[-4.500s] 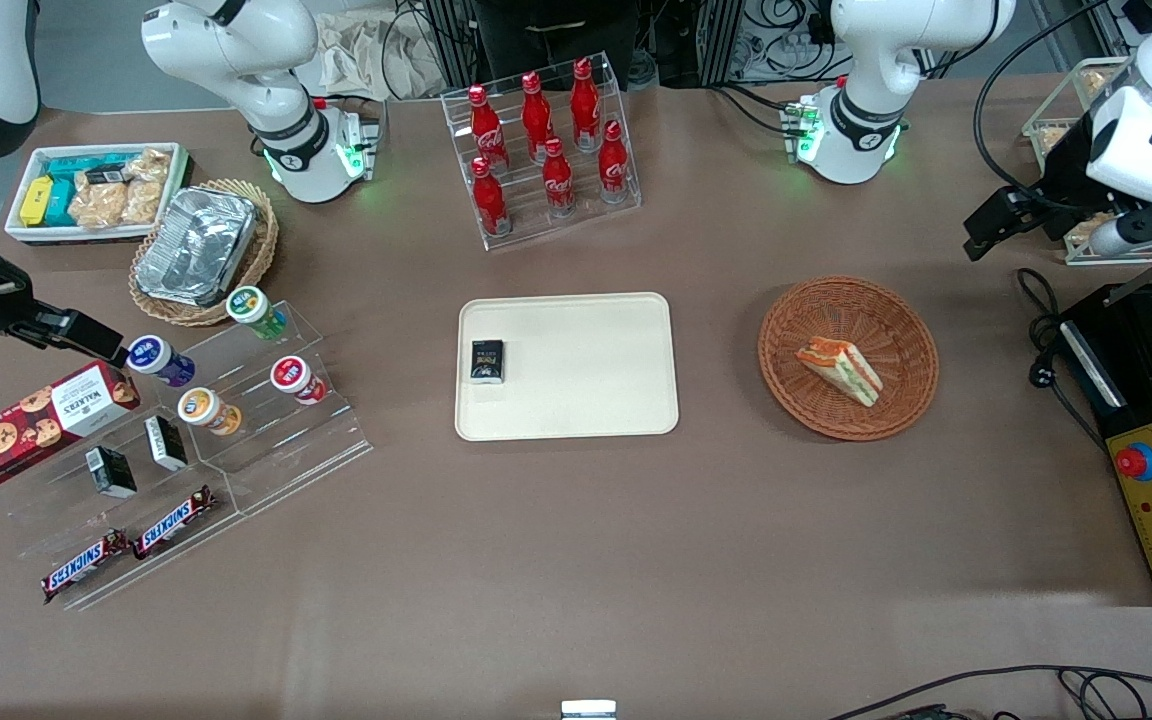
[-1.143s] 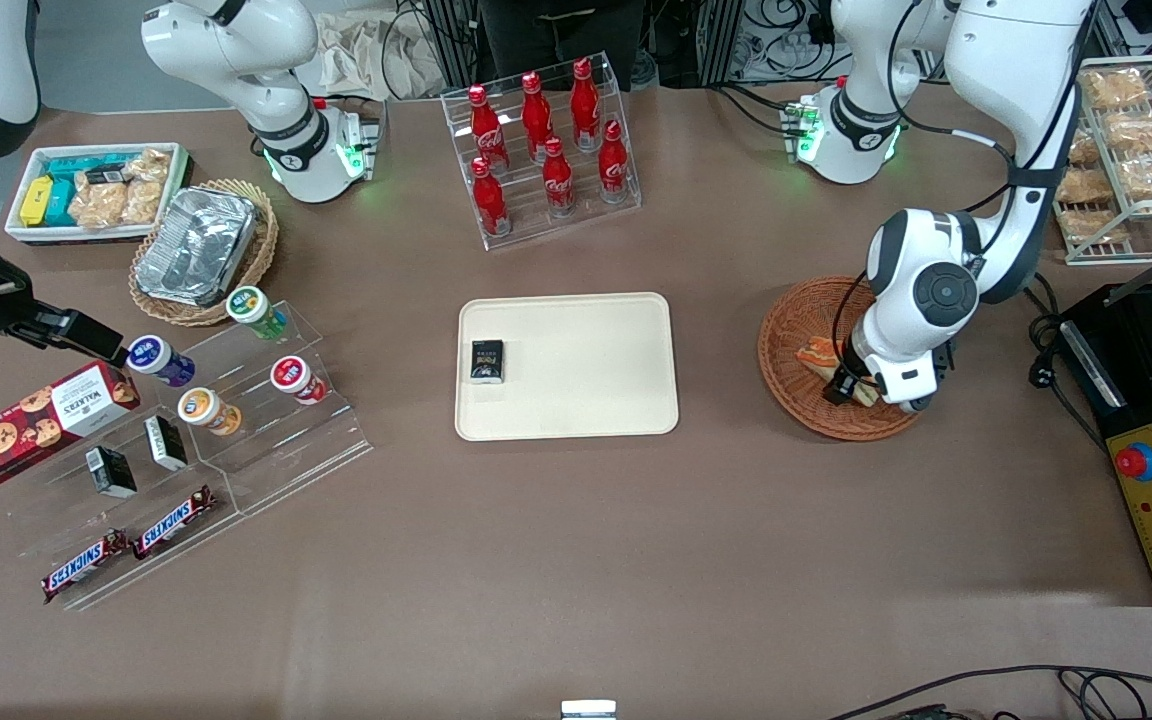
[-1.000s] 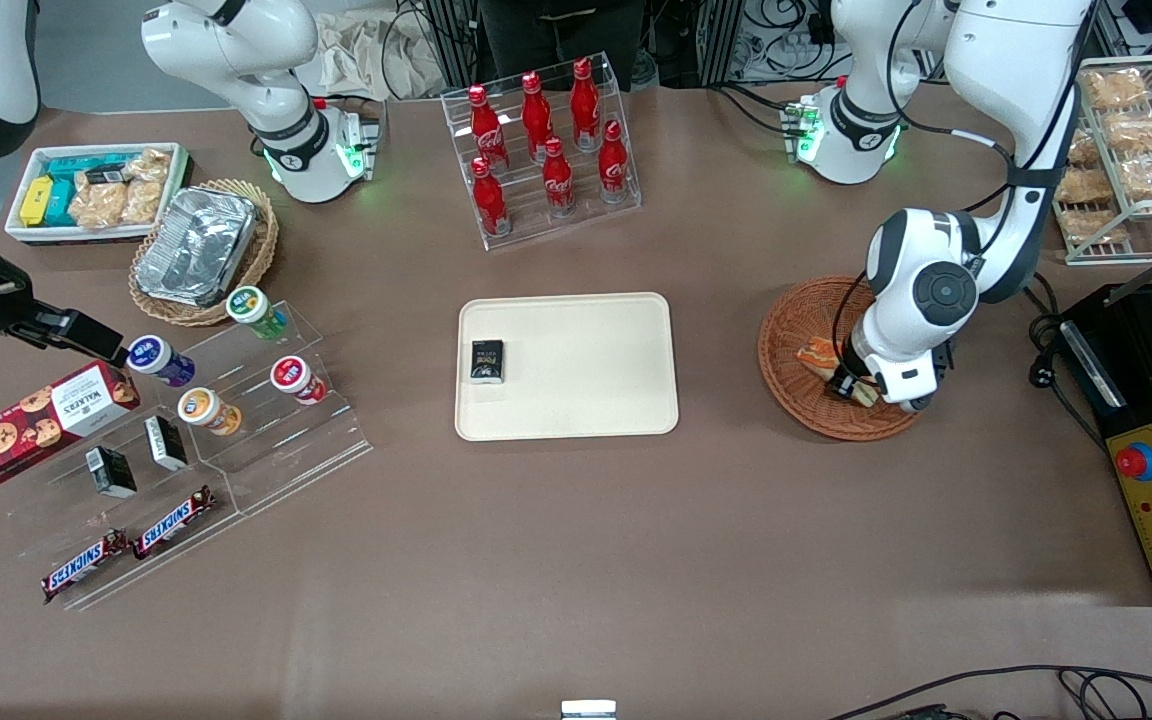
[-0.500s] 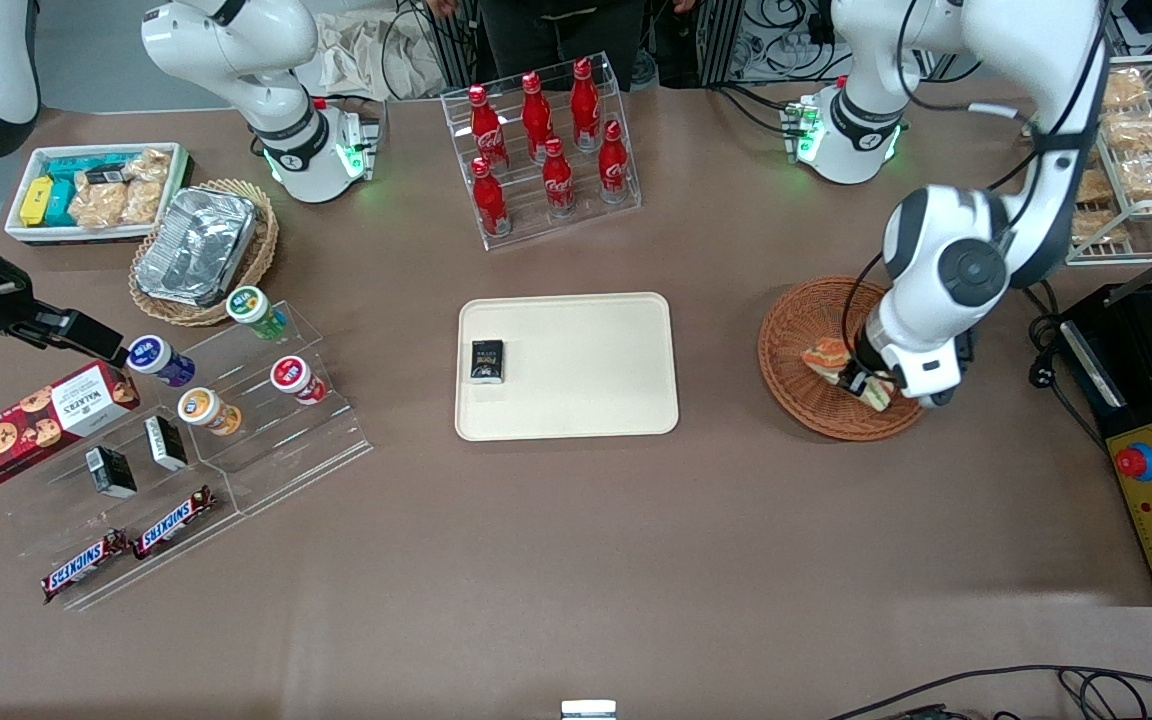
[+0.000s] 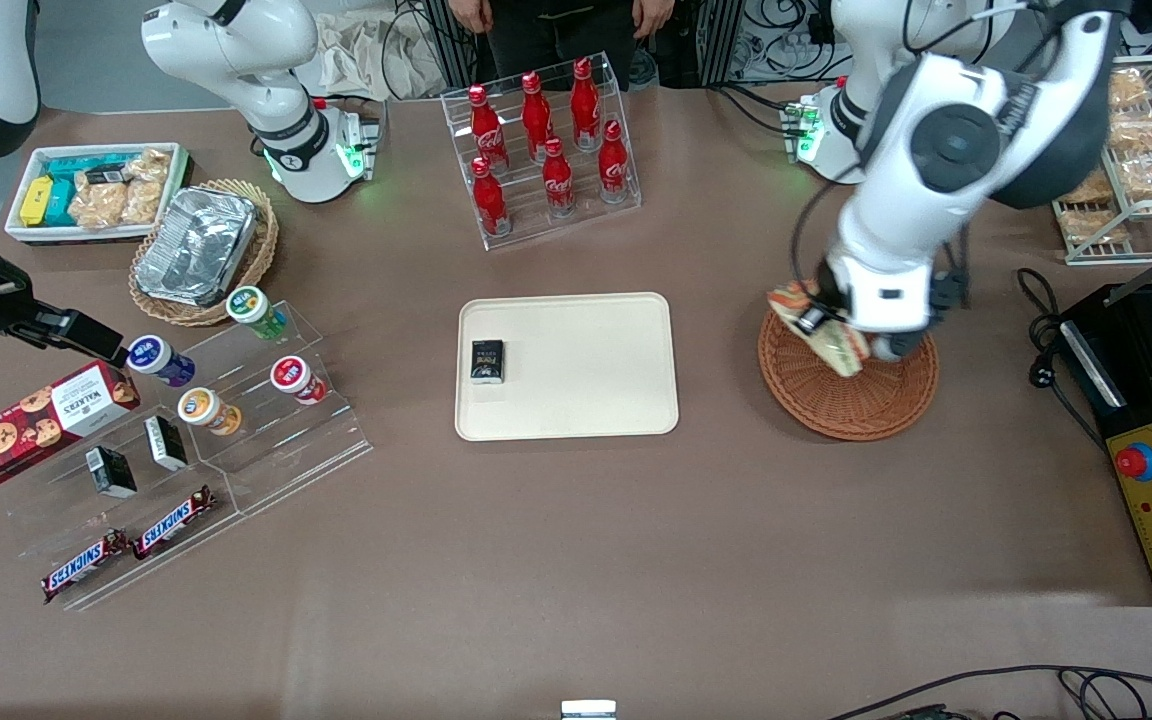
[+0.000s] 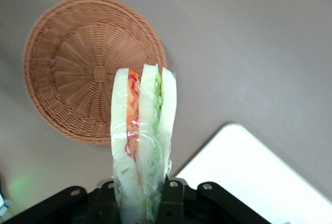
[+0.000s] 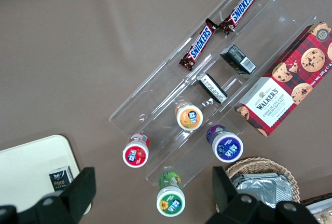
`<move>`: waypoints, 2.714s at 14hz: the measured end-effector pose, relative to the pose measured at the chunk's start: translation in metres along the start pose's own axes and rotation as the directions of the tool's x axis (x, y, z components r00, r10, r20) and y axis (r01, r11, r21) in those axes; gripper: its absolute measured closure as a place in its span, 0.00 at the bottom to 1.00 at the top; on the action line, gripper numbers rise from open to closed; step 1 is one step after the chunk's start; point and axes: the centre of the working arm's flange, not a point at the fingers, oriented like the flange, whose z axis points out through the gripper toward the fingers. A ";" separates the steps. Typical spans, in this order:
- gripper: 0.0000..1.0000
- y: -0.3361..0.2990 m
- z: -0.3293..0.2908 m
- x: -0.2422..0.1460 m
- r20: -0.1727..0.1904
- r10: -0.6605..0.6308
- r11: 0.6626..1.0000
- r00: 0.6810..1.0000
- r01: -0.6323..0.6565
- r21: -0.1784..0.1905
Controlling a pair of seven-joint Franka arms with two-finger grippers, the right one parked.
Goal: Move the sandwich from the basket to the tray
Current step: 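Lift the sandwich and carry it over the cream tray, then lower the sandwich onto the tray and open the left gripper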
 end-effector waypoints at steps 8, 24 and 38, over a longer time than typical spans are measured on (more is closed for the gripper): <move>0.80 0.066 0.024 -0.128 -0.116 0.325 0.931 0.939 -0.339 -0.136; 0.80 0.077 0.240 -0.175 -0.173 0.610 0.776 0.773 -0.627 -0.066; 0.18 0.109 0.216 -0.166 -0.233 0.589 0.767 0.774 -0.626 -0.139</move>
